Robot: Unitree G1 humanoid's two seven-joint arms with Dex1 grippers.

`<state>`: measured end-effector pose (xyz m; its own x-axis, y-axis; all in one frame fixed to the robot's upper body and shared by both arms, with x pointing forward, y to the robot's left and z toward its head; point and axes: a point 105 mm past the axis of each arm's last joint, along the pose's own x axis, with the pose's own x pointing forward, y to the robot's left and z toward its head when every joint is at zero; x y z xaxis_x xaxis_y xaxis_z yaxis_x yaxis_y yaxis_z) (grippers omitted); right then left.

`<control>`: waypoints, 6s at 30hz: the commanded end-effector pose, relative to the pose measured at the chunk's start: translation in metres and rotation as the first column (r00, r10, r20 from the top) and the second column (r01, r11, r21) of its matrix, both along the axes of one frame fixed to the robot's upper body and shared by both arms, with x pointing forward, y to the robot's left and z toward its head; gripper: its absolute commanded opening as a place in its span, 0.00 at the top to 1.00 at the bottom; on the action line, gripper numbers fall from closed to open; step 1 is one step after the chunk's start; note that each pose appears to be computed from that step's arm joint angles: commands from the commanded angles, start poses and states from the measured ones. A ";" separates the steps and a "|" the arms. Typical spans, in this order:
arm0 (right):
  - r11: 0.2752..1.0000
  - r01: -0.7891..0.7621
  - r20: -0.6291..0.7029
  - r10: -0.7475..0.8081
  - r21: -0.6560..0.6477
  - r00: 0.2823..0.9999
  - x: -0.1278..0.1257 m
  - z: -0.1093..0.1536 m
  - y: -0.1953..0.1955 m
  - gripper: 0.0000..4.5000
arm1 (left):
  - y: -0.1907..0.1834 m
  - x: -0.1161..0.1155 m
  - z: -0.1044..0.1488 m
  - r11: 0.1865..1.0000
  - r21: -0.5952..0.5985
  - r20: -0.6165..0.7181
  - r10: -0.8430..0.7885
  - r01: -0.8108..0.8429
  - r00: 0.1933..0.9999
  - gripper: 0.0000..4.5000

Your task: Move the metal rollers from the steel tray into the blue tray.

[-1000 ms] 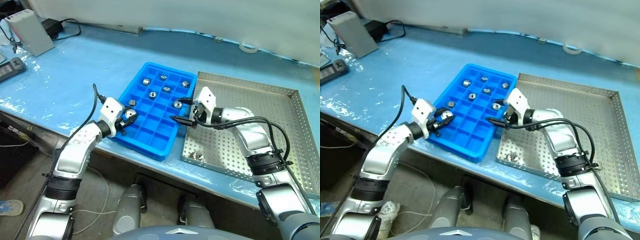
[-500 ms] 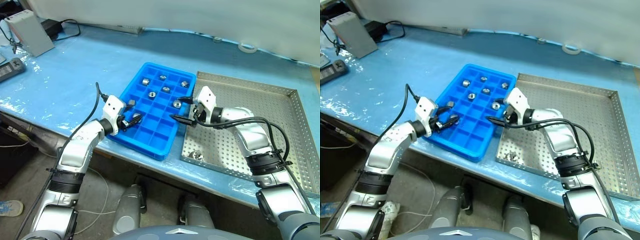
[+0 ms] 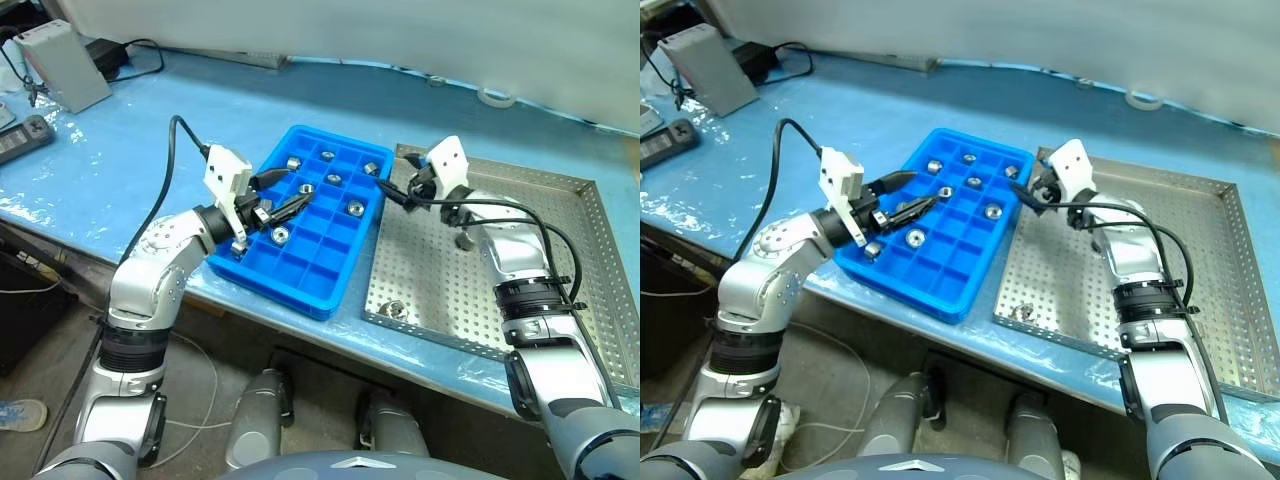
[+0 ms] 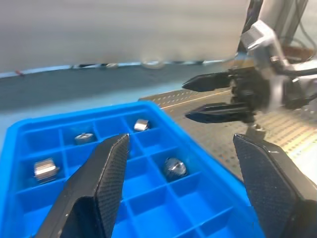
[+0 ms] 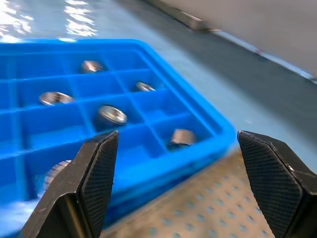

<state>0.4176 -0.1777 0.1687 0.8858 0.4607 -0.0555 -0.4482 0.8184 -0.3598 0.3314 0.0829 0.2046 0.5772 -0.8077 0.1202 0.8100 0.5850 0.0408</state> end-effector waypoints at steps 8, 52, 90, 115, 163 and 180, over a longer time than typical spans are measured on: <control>0.999 0.030 -0.038 -0.032 -0.042 0.999 -0.022 -0.016 -0.040 0.10 | -0.032 -0.005 -0.005 0.981 -0.020 -0.068 -0.195 0.194 0.978 0.21; 0.988 -0.108 -0.165 0.125 0.106 0.978 -0.059 -0.031 -0.018 0.62 | -0.009 0.012 -0.006 0.995 0.033 -0.028 -0.089 0.090 0.996 0.20; 0.901 -0.434 0.012 0.434 -0.008 0.901 -0.020 0.003 0.116 0.26 | 0.050 0.001 -0.017 0.985 -0.003 -0.074 0.174 -0.175 0.982 0.20; 0.839 -0.508 -0.464 0.376 -0.197 0.802 -0.169 -0.055 -0.007 0.26 | -0.032 0.014 -0.034 0.979 0.008 -0.123 -0.200 0.202 0.972 0.20; 0.516 -0.854 -0.493 0.727 -0.068 0.478 -0.116 -0.001 0.034 0.26 | 0.004 -0.003 -0.046 0.998 0.056 -0.131 0.004 0.003 0.991 0.20; 0.514 -0.858 -0.550 0.711 -0.018 0.438 -0.131 -0.048 0.064 0.26 | 0.006 -0.008 -0.046 0.997 0.078 -0.141 0.035 -0.025 0.989 0.20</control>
